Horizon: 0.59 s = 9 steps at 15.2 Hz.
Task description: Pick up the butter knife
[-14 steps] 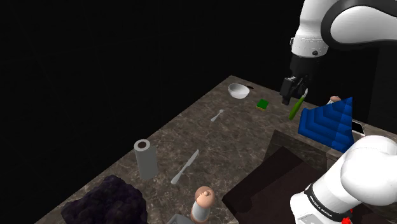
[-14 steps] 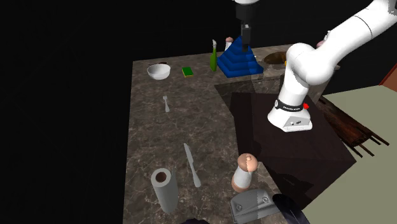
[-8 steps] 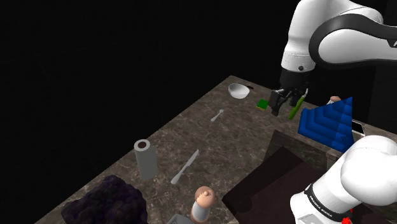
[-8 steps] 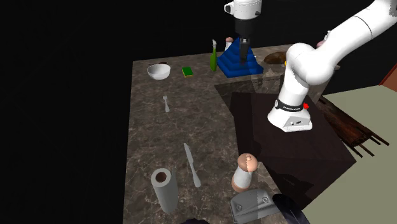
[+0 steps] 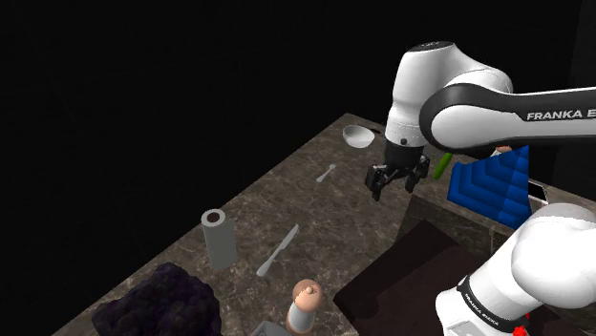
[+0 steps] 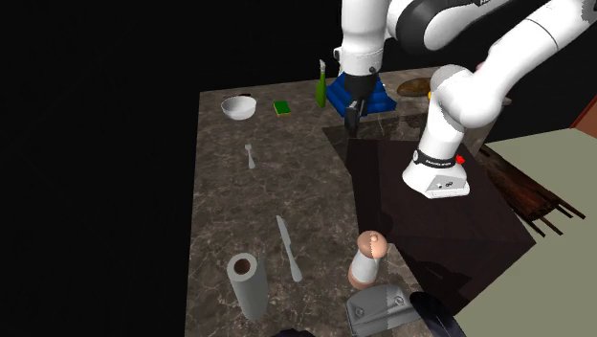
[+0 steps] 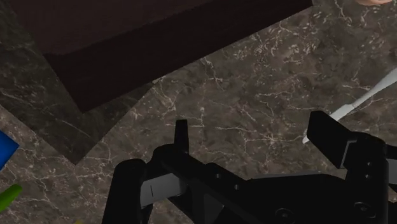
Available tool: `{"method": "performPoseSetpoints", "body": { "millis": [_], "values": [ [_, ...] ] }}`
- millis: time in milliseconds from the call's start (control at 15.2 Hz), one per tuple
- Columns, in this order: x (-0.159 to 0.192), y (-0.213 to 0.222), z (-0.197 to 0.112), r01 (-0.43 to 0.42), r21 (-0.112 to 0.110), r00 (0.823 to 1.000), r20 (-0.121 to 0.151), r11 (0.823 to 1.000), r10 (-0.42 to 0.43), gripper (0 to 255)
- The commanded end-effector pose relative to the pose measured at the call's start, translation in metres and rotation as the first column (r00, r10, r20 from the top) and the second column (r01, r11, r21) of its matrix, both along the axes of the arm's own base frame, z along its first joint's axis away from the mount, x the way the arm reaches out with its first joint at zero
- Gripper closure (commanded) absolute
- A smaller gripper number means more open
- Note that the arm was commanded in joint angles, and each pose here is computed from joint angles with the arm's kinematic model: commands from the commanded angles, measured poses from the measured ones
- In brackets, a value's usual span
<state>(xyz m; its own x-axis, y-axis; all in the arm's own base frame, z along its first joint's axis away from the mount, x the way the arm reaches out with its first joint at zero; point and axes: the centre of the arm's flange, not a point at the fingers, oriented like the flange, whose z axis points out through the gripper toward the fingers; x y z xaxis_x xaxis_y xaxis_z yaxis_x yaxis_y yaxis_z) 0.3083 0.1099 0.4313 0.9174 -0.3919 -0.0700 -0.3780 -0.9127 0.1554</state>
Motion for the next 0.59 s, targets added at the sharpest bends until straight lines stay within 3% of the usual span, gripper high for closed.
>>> {"method": "performPoseSetpoints", "body": {
  "millis": [0,264,528],
  "values": [
    [0.006,0.015,-0.018,0.061,0.005,0.998,0.012,0.998,-0.061,0],
    [0.021,0.044,-0.057,0.17,0.013,0.985,0.03,0.985,-0.17,0],
    [0.041,0.071,-0.094,0.277,0.024,0.959,0.048,0.961,-0.278,0]
  ]
}}
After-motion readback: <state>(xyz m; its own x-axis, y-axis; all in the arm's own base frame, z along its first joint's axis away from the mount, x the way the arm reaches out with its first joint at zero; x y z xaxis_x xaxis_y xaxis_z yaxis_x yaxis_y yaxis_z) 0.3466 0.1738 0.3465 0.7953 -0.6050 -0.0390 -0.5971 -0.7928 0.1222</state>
